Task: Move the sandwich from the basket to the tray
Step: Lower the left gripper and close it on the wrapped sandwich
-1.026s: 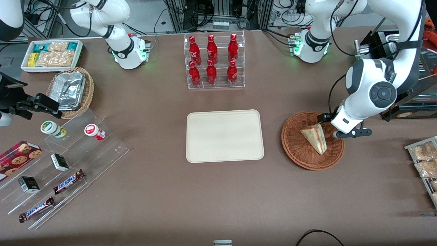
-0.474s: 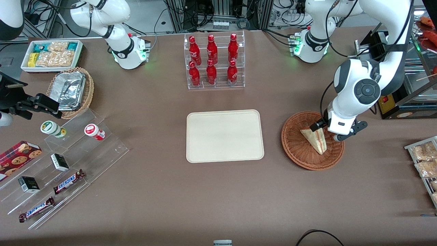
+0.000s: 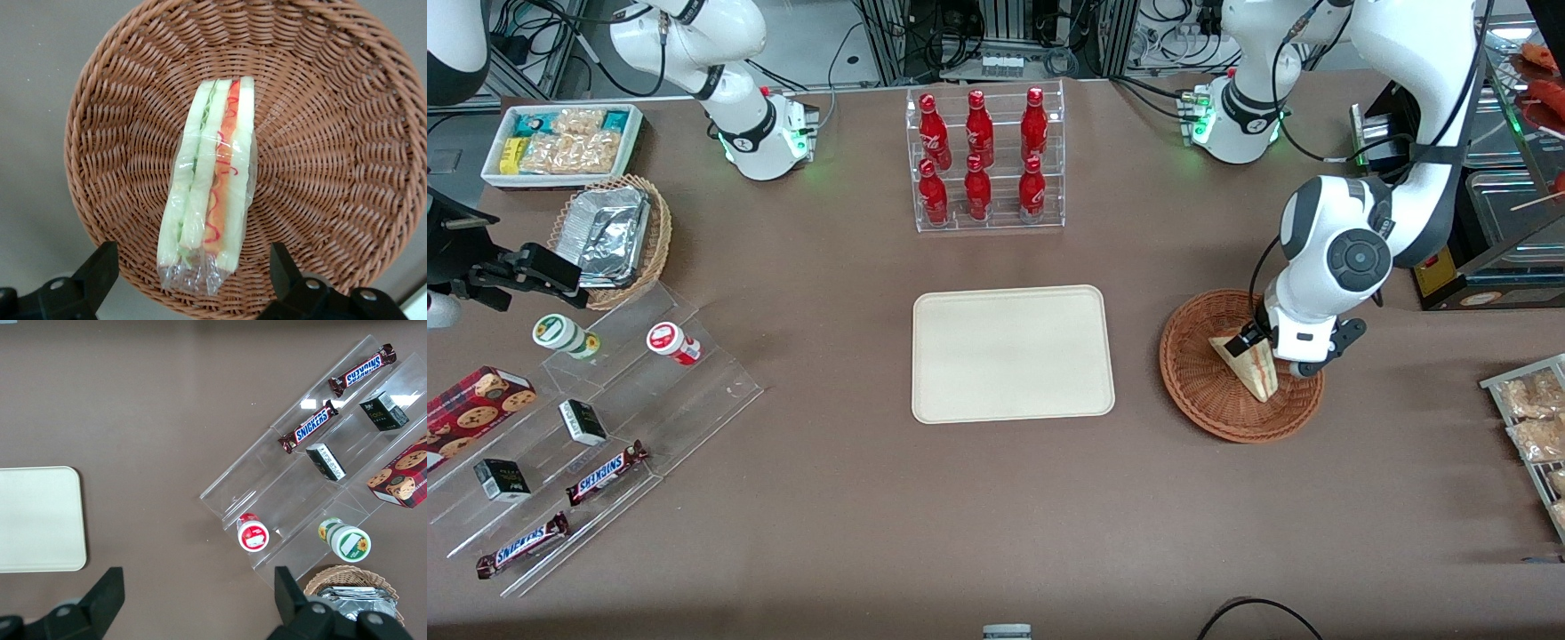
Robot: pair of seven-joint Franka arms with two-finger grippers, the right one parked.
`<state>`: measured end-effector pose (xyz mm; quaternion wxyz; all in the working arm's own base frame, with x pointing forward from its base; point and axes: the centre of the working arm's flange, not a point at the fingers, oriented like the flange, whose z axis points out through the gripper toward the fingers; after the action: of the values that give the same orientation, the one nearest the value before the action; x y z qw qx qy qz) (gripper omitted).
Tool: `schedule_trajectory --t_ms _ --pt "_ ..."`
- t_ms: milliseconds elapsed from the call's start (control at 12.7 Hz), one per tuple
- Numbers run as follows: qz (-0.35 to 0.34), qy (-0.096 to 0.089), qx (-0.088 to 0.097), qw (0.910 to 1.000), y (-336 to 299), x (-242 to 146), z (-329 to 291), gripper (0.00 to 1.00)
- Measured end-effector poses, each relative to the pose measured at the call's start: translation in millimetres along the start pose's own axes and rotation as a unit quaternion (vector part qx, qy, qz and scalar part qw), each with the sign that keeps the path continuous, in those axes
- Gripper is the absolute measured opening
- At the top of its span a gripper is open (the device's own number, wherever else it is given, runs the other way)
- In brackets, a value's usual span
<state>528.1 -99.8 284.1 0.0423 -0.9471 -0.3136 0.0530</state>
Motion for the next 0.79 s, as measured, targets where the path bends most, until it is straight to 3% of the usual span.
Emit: schedule_trajectory --t_ms 632,789 --pt "-0.005 -0.005 0.000 1.0000 2.7 5.9 27.3 0.96" --pt "-0.014 -0.005 0.001 0.9999 2.3 6.4 27.7 0.75"
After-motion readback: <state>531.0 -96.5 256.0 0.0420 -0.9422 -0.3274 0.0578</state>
